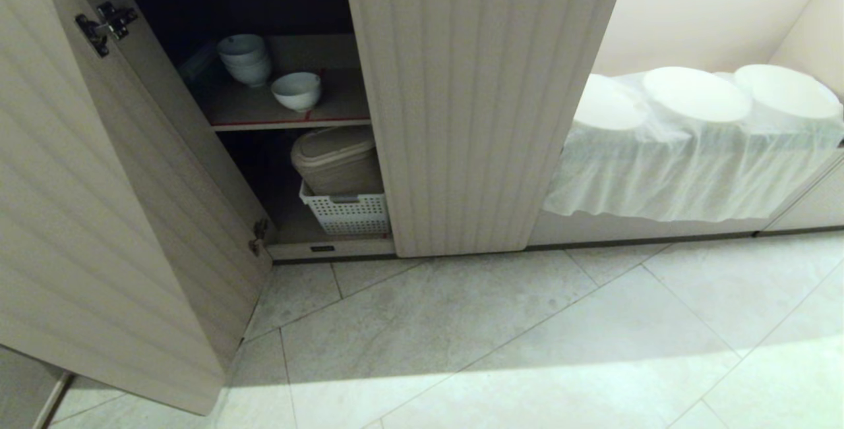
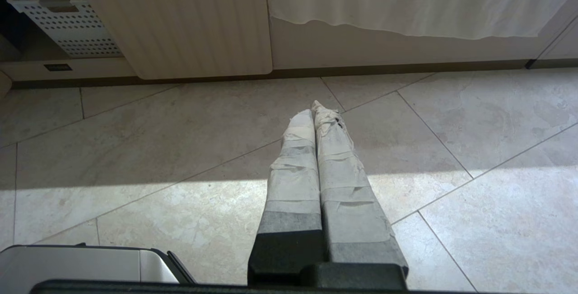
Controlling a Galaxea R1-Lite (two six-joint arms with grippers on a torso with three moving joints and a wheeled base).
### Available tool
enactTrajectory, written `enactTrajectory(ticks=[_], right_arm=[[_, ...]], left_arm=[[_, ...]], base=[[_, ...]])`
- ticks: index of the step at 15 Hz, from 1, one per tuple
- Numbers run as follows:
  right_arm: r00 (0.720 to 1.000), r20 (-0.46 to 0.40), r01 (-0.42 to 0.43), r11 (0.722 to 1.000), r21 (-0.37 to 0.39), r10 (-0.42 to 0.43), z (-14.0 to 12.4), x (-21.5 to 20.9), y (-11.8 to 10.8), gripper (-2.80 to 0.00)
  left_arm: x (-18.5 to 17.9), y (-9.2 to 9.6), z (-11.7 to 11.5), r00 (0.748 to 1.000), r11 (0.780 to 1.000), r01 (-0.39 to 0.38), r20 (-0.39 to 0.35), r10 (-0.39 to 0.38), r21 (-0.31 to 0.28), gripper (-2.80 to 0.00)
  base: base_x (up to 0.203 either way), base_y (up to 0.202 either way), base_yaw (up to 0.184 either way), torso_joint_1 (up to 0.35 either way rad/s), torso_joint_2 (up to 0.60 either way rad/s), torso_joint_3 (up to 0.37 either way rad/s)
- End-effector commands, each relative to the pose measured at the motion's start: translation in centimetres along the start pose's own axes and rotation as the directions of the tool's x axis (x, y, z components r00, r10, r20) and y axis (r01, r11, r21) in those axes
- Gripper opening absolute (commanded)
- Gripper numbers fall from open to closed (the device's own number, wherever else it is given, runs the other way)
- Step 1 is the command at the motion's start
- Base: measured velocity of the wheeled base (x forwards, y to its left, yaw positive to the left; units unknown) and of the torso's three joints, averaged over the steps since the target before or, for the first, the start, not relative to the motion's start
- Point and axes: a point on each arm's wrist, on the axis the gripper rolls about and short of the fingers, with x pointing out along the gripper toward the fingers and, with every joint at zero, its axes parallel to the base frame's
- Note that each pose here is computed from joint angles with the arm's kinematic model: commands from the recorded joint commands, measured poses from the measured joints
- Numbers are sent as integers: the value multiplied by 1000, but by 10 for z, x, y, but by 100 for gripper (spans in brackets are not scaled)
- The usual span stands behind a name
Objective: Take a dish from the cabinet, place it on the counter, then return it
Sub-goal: Close the cabinet door
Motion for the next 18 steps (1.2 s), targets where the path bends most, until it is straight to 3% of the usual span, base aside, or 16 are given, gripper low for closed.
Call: enactTrajectory(ticks=[1, 18], right_arm=[[1000, 0, -1, 1000, 1, 1, 0, 0, 0, -280], [1000, 0, 0, 1000, 1, 0, 0, 0, 0, -280]], left_arm=[[0, 0, 0, 1000, 1000, -2, 0, 2, 1, -280], [0, 0, 0, 1000, 1000, -2, -2, 2, -7, -280]], base=[[0, 0, 0, 0, 0, 0], [0, 5, 0, 0, 0, 0]])
